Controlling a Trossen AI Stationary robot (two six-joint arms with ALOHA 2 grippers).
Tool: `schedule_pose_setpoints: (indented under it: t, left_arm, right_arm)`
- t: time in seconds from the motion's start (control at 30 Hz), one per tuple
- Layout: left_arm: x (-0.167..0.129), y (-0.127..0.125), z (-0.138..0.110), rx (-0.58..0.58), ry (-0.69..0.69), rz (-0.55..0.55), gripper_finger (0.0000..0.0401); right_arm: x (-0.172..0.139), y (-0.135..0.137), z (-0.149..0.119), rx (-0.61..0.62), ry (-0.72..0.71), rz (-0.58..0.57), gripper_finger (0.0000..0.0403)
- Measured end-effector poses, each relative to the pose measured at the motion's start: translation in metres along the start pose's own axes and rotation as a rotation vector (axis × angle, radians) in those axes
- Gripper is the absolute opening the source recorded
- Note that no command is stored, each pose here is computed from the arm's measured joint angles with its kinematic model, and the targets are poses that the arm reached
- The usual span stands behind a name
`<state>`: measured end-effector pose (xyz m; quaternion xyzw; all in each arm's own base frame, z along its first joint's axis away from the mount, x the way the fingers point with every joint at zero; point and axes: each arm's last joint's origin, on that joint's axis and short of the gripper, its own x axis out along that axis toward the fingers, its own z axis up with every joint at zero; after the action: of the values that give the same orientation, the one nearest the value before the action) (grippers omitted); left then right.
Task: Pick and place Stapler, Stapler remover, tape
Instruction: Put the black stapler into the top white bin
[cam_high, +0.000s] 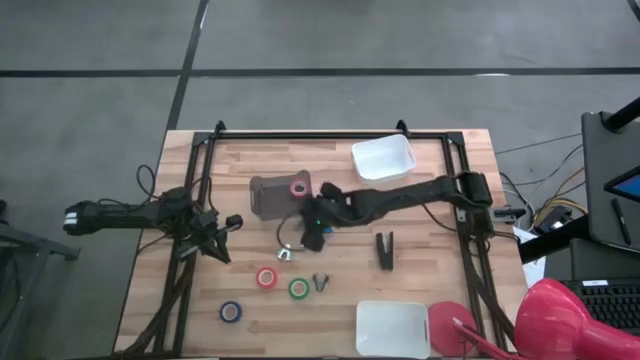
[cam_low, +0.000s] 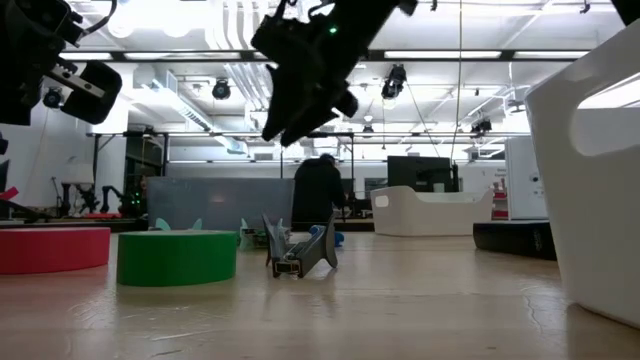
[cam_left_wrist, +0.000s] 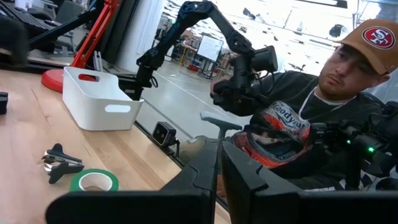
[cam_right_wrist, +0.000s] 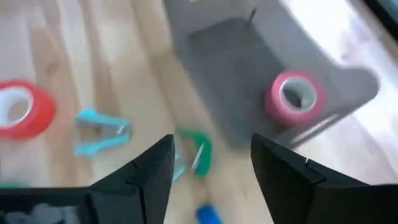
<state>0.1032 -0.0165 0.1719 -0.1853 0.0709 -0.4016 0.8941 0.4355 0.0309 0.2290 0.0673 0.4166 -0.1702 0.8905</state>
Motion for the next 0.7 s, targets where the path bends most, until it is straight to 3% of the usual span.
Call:
schedule_pose_setpoints:
  t: [0.1,0.4,0.7]
  left_arm:
    - [0.000,0.000,0.000,0.000,0.000,0.000,0.0023]
    - [0.000,0.000,0.000,0.001,-0.001,0.000,0.0023]
    - [0.000,0.000,0.000,0.002,-0.002,-0.001,0.0023]
  right_arm:
    - [-0.006,0.012,-0.014,-0.026,0.081,-0.021,0.0199]
    - [-0.025,0.014,-0.057,0.202,0.410,-0.243,0.0192]
    - [-0.050,0.021,-0.086,0.289,0.546,-0.465,0.0191]
